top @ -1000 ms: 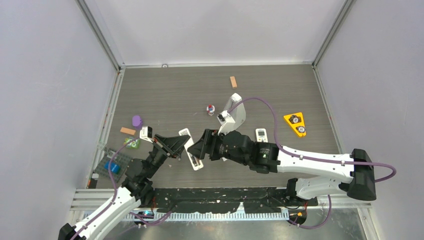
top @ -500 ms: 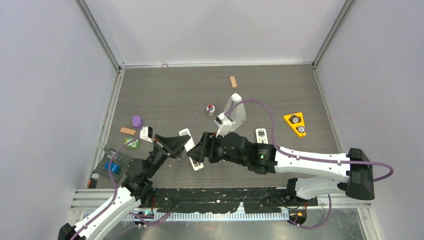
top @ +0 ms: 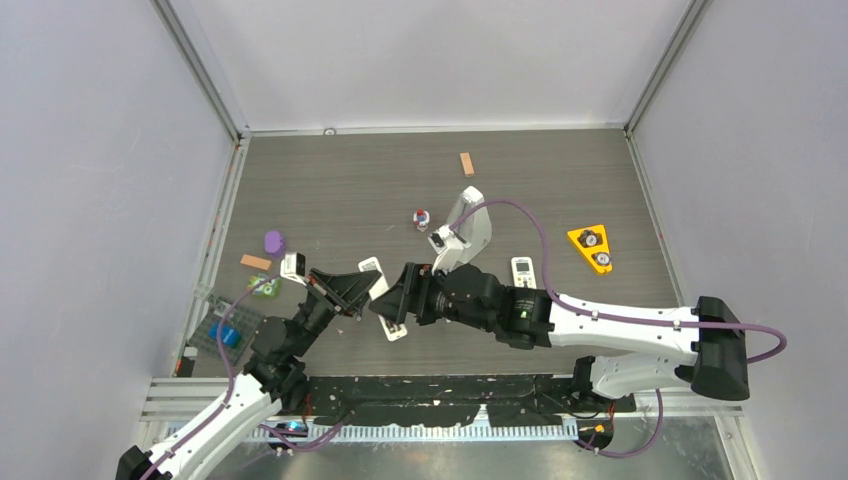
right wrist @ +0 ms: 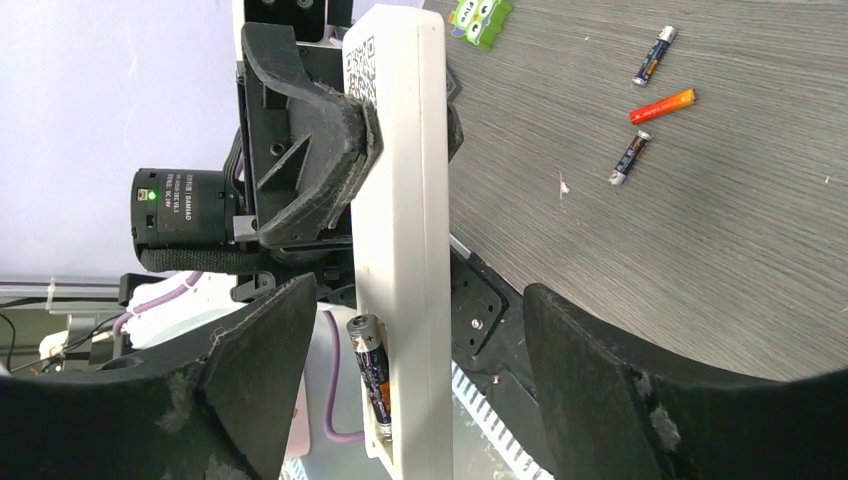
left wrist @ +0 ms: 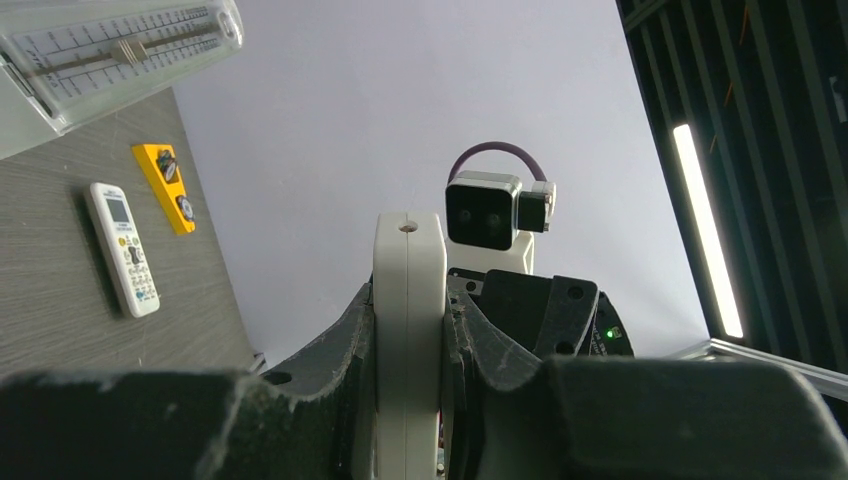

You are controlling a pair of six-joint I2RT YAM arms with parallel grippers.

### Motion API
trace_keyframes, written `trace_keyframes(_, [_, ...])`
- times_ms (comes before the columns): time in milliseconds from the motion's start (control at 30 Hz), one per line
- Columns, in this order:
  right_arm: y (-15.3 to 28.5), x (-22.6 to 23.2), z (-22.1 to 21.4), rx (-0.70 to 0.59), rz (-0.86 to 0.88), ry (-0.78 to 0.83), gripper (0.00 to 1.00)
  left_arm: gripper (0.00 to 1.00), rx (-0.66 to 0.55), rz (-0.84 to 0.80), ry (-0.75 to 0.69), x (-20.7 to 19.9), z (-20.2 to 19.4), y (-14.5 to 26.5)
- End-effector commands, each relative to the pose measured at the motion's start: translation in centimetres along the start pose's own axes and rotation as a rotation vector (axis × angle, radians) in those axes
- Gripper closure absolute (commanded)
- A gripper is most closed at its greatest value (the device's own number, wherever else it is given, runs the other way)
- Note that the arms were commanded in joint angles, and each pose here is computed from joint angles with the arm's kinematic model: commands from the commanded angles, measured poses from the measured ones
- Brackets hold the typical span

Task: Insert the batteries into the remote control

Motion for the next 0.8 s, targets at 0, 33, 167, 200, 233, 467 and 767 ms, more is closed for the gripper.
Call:
trace_keyframes(0, [0.4, 0.8, 1.2, -0.058, 0.068, -0.055, 0.19, 1.00, 0.012, 0.058, -0.002, 3.4, -0.1, 1.3])
trace_keyframes(33, [0.4, 0.6, 1.1, -0.052, 0.069, -0.068, 0.20, 1.00, 0.013, 0.054, -0.006, 3.4, -0.1, 1.3])
trace_keyframes(167, [0.2, 0.5, 0.9, -0.047, 0.115, -0.095, 0.22, 1.00, 0.029, 0.026, -0.029, 2.8, -0.2, 1.2])
trace_keyframes(200, [0.1, 0.5, 0.8, -0.041, 0.117, -0.101, 0.23, 1.00, 0.031, 0.019, -0.035, 2.7, -0.2, 1.2])
trace_keyframes(233, [0.1, 0.6, 0.8, -0.037, 0.133, -0.105, 0.23, 1.00, 0.033, 0.014, -0.039, 2.6, -0.2, 1.2])
trace_keyframes(467, [0.0, 0.5, 0.3, -0.016, 0.177, -0.147, 0.28, 1.00, 0.036, -0.007, -0.045, 2.4, -0.3, 1.2])
trace_keyframes(767, [0.3, 0.7, 0.5, -0.027, 0.204, -0.146, 0.23, 1.00, 0.036, -0.009, -0.042, 2.4, -0.3, 1.1])
Point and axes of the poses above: each gripper's point midway between its finger pads, its own y axis back along the fingers, its own x axis along the line the jaws close on, z = x × y, the point moved 9 cm from there along y, back along the fingers, and after that the axes turned 5 degrees about y, right-handed, at the moved point
